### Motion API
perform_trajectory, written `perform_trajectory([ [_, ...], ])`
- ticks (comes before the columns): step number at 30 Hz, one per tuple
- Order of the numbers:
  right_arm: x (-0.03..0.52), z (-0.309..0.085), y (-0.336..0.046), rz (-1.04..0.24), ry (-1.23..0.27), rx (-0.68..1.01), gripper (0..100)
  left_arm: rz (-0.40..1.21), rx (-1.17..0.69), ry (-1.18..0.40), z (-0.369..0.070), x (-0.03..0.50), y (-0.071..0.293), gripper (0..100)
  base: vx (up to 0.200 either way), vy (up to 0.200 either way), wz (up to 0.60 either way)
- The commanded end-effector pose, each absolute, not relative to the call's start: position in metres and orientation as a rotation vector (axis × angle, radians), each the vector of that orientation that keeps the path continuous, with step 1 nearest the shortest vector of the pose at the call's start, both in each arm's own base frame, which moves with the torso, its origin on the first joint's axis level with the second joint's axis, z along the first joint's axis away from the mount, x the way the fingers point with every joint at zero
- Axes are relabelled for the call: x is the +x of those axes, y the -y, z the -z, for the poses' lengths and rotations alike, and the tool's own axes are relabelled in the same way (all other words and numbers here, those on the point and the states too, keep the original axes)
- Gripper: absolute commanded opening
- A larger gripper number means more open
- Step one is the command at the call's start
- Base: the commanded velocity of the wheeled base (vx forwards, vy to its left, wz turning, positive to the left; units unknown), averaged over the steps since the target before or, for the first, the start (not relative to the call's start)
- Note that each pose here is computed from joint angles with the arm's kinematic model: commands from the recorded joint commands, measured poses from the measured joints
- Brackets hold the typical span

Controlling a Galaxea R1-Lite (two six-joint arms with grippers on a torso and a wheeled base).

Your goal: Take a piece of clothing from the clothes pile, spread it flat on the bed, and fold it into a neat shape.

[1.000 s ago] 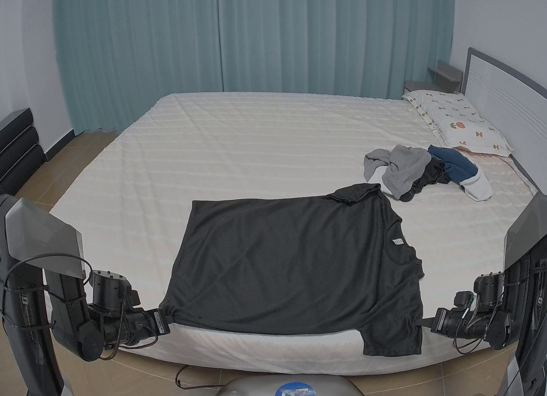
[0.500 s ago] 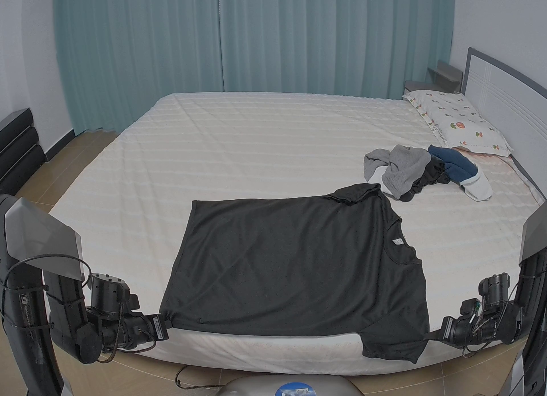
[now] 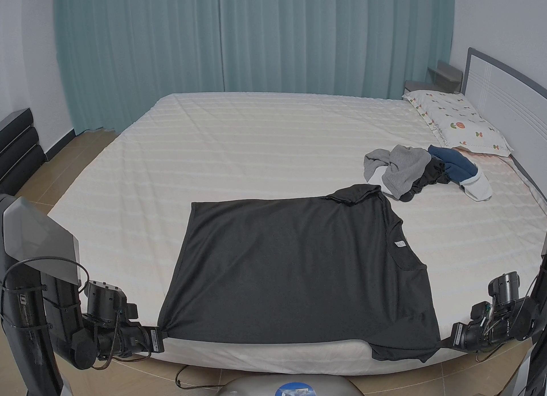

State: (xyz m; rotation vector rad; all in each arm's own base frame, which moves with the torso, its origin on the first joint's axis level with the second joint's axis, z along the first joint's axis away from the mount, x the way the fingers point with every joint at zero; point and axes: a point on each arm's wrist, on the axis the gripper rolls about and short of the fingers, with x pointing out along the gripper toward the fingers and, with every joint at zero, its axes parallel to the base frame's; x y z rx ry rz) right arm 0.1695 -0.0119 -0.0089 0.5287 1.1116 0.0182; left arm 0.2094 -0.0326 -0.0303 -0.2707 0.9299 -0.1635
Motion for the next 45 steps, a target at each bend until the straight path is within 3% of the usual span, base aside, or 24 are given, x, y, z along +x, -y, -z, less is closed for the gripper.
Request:
perform_trajectory([
  [1,0.162,-0.001,0.011,-0.021,-1.086,0.516,0,0.169,-0.242,-0.953,0.030,0.201,0.032,0,0.000,0.000,0.00],
  [45,0.115,-0.024,0.007,-0.016,-1.245,0.425,0,0.160,0.011,-1.151,0.008,0.157,0.039,0,0.000,0.000,0.00],
])
